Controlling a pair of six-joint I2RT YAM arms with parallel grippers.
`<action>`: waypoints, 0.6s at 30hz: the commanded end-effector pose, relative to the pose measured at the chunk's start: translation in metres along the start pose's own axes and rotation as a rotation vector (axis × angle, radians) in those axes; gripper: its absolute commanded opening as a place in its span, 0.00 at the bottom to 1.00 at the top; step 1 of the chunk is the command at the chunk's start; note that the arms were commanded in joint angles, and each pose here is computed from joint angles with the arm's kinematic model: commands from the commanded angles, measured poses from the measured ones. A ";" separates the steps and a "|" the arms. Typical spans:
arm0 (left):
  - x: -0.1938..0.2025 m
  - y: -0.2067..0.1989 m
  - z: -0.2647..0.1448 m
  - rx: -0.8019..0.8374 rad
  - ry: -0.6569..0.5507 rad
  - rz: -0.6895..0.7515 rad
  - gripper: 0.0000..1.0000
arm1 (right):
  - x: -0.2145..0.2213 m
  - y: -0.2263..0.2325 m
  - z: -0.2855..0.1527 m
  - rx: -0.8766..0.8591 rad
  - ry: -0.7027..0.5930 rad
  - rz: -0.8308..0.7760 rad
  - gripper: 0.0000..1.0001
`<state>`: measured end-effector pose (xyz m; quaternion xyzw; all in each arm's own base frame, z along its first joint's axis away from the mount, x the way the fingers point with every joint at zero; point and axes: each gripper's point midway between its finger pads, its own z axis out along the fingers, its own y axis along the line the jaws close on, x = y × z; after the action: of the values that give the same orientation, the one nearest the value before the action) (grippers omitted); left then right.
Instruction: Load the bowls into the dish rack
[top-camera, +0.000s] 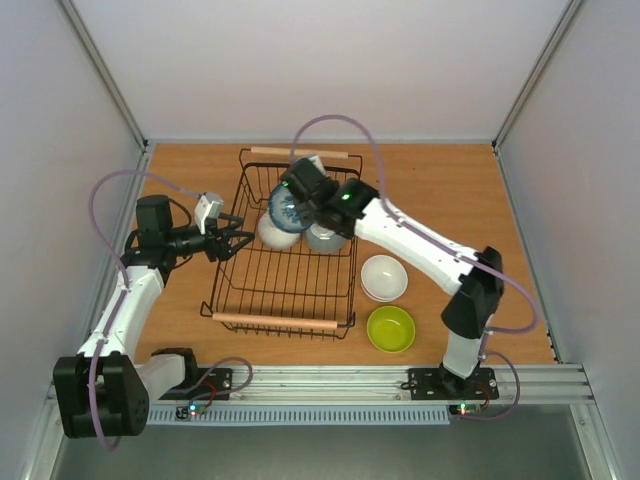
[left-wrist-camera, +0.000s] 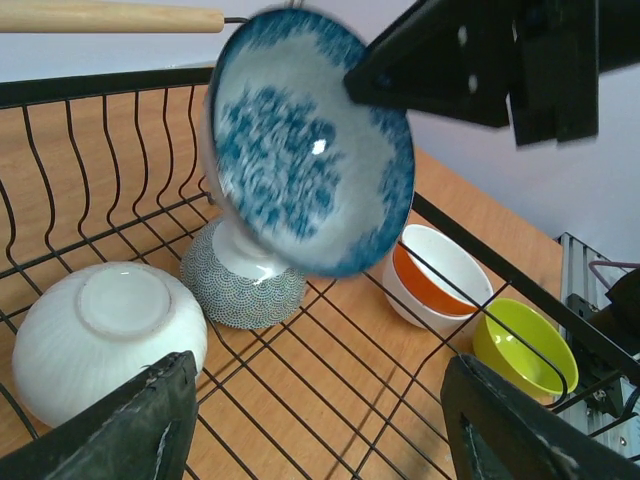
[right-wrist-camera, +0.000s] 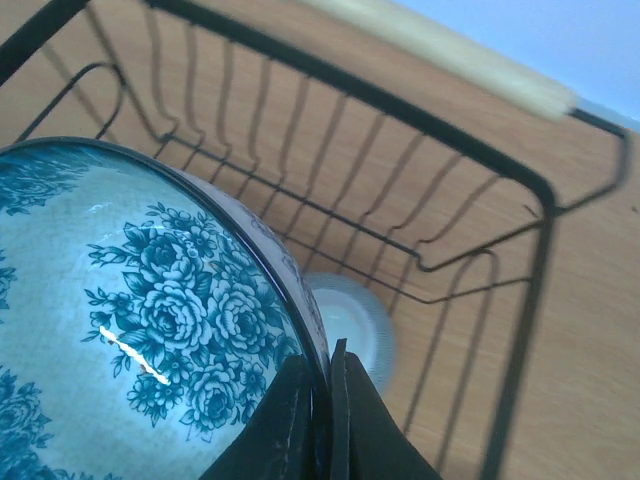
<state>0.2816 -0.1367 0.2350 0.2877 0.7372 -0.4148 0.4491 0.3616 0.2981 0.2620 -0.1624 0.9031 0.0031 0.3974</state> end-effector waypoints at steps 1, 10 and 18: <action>-0.014 -0.002 -0.003 -0.006 -0.024 0.046 0.68 | -0.009 0.028 -0.004 0.028 -0.034 -0.087 0.01; -0.015 0.029 -0.003 -0.180 -0.018 0.038 0.68 | -0.020 0.074 -0.036 -0.029 -0.105 -0.162 0.01; -0.013 0.046 0.001 -0.241 0.016 -0.016 0.62 | -0.027 0.095 -0.046 -0.084 -0.116 -0.184 0.01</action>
<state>0.3091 -0.1214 0.2225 0.2381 0.7823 -0.3539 0.4540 0.3190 0.3772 0.2812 -0.2603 0.8691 -0.0040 0.4205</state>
